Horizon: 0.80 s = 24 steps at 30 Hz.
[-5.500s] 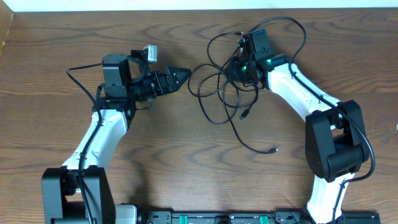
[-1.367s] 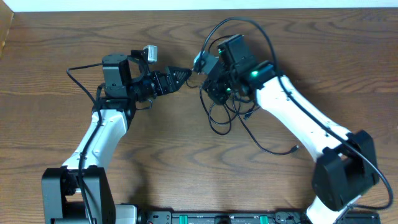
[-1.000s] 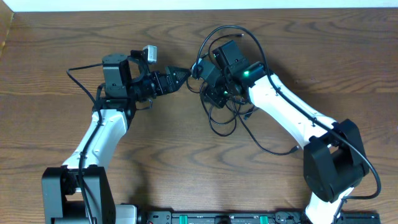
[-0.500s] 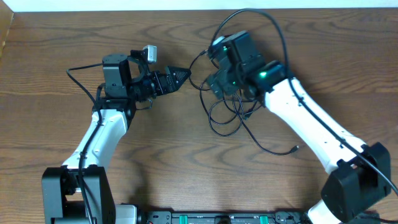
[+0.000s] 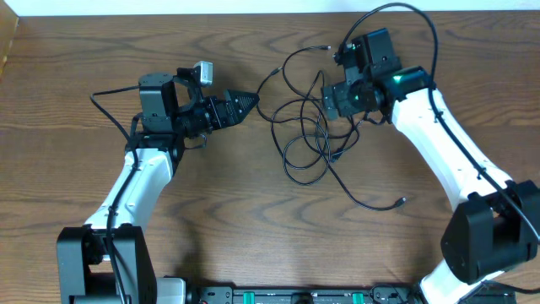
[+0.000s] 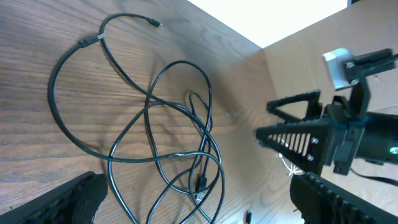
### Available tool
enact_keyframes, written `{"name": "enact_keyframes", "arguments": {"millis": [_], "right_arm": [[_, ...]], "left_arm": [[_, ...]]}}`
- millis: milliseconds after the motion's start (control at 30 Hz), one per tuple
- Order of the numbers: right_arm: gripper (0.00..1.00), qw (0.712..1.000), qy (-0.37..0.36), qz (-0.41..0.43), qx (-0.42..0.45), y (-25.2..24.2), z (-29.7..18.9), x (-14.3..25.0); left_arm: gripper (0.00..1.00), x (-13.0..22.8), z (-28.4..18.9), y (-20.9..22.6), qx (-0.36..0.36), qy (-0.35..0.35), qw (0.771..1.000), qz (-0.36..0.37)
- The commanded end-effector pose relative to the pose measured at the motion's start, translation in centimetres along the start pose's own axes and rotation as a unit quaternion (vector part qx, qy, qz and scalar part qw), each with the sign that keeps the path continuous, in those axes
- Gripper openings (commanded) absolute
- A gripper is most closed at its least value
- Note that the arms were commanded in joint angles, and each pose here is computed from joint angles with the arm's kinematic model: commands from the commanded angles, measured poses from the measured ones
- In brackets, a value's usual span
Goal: Untangle cables
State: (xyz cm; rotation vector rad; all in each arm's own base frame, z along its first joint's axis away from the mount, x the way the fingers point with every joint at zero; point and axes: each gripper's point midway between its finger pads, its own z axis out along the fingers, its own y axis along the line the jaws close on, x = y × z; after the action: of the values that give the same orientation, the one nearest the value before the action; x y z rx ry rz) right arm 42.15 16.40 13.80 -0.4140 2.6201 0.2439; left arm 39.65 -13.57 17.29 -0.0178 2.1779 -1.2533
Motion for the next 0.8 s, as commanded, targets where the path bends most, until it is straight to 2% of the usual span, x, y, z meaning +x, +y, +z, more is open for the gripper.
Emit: {"name": "enact_keyframes", "arguments": {"millis": [0,100,167,433,733,767], "right_arm": [[0.87,0.999,0.034,0.010,-0.023,0.7,1.9,1.8],[0.70,0.999,0.047,0.017,-0.021,0.6,2.8,2.4],[0.65,0.998,0.052,0.028,-0.020,0.5,3.5,2.6],[0.63,0.996,0.078,0.029,-0.020,0.6,6.1,3.8],[0.54,0.993,0.108,0.032,-0.032,1.0,8.4,5.3],[0.51,0.993,0.109,0.032,-0.035,1.1,8.5,5.4]], "left_arm": [[0.98,0.2,0.1,0.2,0.002,0.003,1.000,0.000],[0.99,0.2,0.1,0.2,0.002,0.003,1.000,0.000],[0.99,0.2,0.1,0.2,0.002,0.003,1.000,0.000],[0.99,0.2,0.1,0.2,0.002,0.003,1.000,0.000],[0.98,0.2,0.1,0.2,0.002,0.003,1.000,0.000],[0.99,0.2,0.1,0.2,0.002,0.003,1.000,0.000]]}}
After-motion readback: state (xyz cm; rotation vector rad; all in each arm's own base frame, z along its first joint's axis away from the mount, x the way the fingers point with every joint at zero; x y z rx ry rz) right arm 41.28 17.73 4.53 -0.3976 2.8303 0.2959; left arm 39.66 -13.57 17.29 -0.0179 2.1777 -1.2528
